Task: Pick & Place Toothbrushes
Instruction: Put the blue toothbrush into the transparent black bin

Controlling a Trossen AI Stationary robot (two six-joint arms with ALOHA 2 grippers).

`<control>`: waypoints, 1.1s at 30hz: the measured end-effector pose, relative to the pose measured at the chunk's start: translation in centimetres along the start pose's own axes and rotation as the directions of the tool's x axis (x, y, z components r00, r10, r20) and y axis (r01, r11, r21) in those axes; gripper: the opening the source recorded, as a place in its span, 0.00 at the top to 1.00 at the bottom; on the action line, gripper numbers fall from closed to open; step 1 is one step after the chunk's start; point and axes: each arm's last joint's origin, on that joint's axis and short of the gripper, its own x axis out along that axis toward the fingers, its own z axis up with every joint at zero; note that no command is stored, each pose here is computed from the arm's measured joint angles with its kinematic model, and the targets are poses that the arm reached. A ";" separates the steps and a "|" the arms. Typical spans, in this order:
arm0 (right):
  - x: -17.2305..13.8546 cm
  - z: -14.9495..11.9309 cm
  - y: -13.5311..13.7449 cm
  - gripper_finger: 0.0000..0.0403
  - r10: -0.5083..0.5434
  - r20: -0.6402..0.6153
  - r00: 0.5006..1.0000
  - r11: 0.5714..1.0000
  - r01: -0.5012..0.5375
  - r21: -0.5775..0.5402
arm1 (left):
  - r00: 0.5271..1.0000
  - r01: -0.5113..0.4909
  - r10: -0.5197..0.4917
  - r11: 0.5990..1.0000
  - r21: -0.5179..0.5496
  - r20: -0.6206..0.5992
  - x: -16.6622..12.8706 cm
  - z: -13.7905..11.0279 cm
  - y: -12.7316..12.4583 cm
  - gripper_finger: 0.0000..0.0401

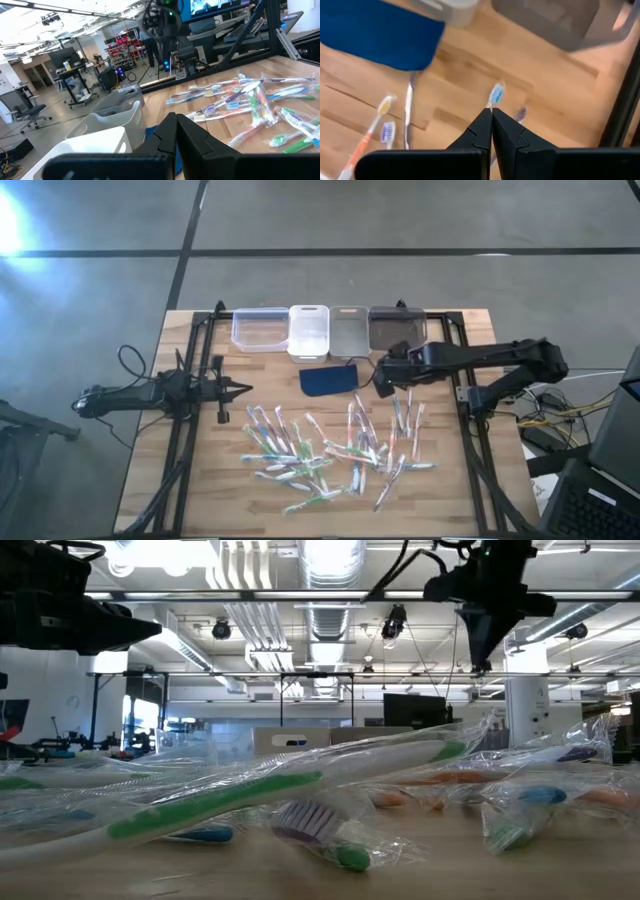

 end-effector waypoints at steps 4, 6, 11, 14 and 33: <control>1.0 -0.9 0.0 0.98 -0.022 -0.041 0.999 1.000 0.023 0.020 | 1.000 0.000 0.000 1.000 0.000 0.000 0.0 0.0 0.0 0.97; 1.4 -1.4 -0.1 0.98 -0.020 -0.065 0.998 0.999 0.023 0.031 | 1.000 0.000 0.000 1.000 0.000 0.000 0.0 0.0 0.0 0.97; 2.6 -2.5 -0.3 0.93 -0.037 -0.127 0.991 0.997 0.045 0.057 | 1.000 0.000 0.000 1.000 0.000 0.000 0.0 0.0 0.0 0.97; 3.6 -3.0 -0.4 0.86 -0.037 -0.139 0.990 0.995 0.049 0.085 | 1.000 0.001 -0.001 1.000 0.000 0.000 0.0 0.0 0.0 0.97; 8.3 -5.3 -0.5 0.54 0.068 -0.154 0.986 0.984 -0.040 0.174 | 1.000 0.000 0.000 1.000 0.000 0.000 0.0 0.0 0.0 0.97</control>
